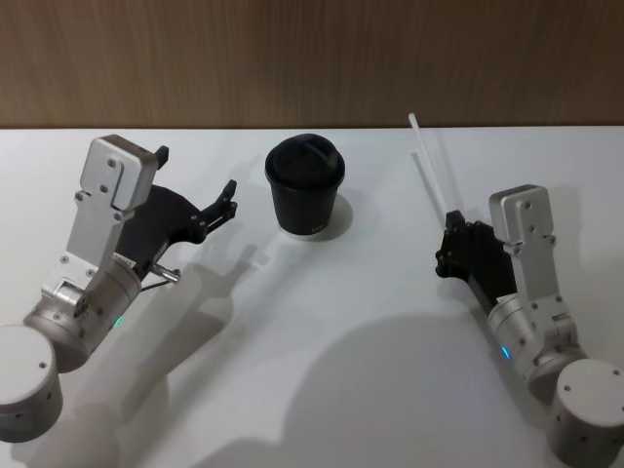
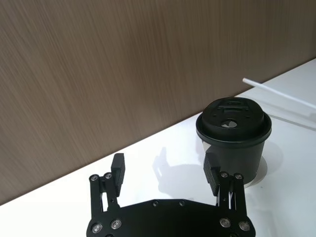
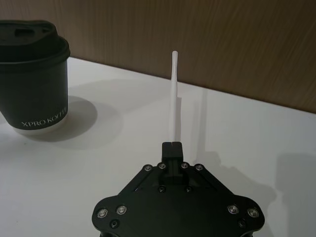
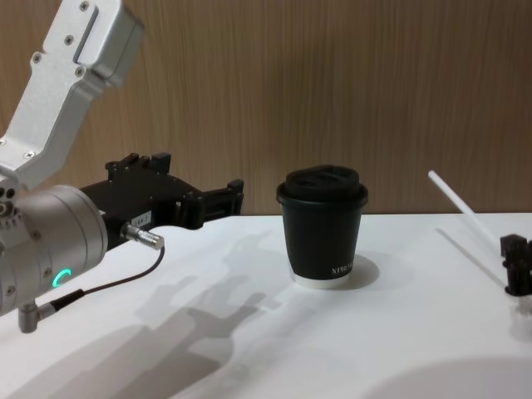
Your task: Pick up the straw with one hand, pass it to the other hand, and insert it into the cup.
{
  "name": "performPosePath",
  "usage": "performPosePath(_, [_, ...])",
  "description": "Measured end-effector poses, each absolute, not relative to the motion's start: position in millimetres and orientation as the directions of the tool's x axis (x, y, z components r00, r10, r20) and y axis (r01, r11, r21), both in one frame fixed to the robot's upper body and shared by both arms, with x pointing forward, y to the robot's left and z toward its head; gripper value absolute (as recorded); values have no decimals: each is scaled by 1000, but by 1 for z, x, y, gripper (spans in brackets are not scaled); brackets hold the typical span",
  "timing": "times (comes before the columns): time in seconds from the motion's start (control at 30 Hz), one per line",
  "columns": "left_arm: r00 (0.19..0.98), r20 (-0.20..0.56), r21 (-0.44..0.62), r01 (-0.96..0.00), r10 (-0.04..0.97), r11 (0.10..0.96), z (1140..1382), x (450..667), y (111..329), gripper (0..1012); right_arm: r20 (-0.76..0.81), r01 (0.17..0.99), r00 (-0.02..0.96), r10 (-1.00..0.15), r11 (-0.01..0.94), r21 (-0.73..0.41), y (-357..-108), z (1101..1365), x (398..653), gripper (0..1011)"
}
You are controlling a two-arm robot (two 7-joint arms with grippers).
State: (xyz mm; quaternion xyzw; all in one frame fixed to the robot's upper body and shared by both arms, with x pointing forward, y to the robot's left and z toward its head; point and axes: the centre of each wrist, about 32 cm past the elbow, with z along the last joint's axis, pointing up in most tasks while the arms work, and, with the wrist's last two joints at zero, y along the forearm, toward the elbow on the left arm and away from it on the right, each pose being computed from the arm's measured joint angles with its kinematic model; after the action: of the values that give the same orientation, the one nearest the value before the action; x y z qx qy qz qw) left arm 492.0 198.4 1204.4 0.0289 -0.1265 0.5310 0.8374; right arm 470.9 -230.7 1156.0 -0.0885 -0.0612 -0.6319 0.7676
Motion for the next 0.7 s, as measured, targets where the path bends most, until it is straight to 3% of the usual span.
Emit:
performPosePath(0.4, [404, 242, -86, -897, 882, 434, 1204, 492, 198, 1003, 292, 970, 187, -938, 223, 95, -237, 1160, 467, 0])
performPosePath(0.7, [404, 242, -86, -897, 882, 434, 1204, 492, 198, 1003, 349, 921, 228, -909, 318, 227, -246, 1166, 460, 0])
